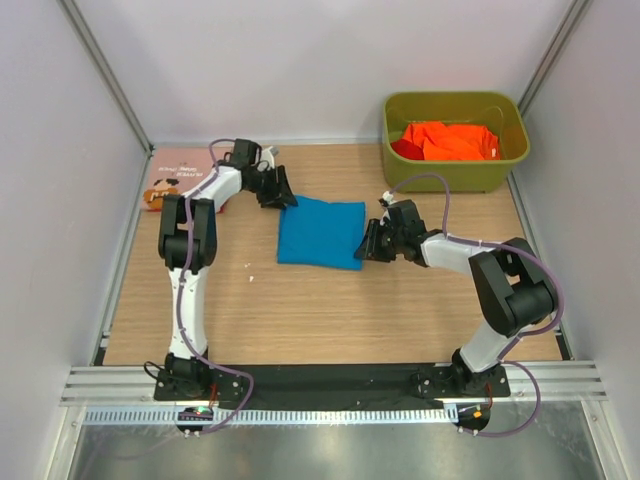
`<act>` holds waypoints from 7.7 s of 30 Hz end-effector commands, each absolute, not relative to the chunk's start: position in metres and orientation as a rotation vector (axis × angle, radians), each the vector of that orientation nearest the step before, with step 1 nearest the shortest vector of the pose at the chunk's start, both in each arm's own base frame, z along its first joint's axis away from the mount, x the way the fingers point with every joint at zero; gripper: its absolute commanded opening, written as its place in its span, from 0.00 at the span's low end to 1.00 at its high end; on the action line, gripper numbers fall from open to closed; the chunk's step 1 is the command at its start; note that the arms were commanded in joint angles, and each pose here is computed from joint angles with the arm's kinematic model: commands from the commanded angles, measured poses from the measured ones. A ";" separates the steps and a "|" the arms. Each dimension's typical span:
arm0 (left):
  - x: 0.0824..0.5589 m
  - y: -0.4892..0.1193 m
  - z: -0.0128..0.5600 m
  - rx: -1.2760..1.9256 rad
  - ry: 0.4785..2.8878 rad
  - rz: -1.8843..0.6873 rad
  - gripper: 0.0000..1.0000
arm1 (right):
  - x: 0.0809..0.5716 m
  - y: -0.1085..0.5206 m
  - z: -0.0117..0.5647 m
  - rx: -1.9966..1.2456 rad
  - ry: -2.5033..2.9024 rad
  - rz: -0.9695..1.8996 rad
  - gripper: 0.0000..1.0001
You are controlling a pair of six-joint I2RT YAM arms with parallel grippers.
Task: Fold and stack the t-shirts
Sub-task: Fold the tshirt, then neatly place the folded tshirt to the corner
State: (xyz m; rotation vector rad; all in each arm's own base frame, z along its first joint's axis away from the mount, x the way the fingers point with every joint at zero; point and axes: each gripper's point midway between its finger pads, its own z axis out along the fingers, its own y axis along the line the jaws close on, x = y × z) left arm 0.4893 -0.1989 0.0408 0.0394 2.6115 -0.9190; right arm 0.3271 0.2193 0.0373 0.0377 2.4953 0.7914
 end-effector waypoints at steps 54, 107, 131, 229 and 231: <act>0.518 -0.233 0.054 0.268 2.451 -1.165 0.00 | 0.511 0.207 0.067 0.122 2.233 0.749 0.52; 0.553 -0.147 0.066 -0.096 2.398 -0.831 0.22 | 0.548 0.228 0.112 0.014 2.065 0.636 0.46; 0.524 -0.156 0.044 -0.166 2.514 -0.668 0.08 | 0.442 0.243 0.063 -0.110 2.319 0.731 0.31; 0.496 -0.163 -0.009 -0.049 2.749 -0.733 0.17 | 0.407 0.213 0.146 0.035 2.148 0.581 0.33; 0.495 -0.166 -0.005 -0.045 2.750 -0.729 0.00 | 0.407 0.213 0.144 0.033 2.150 0.584 0.33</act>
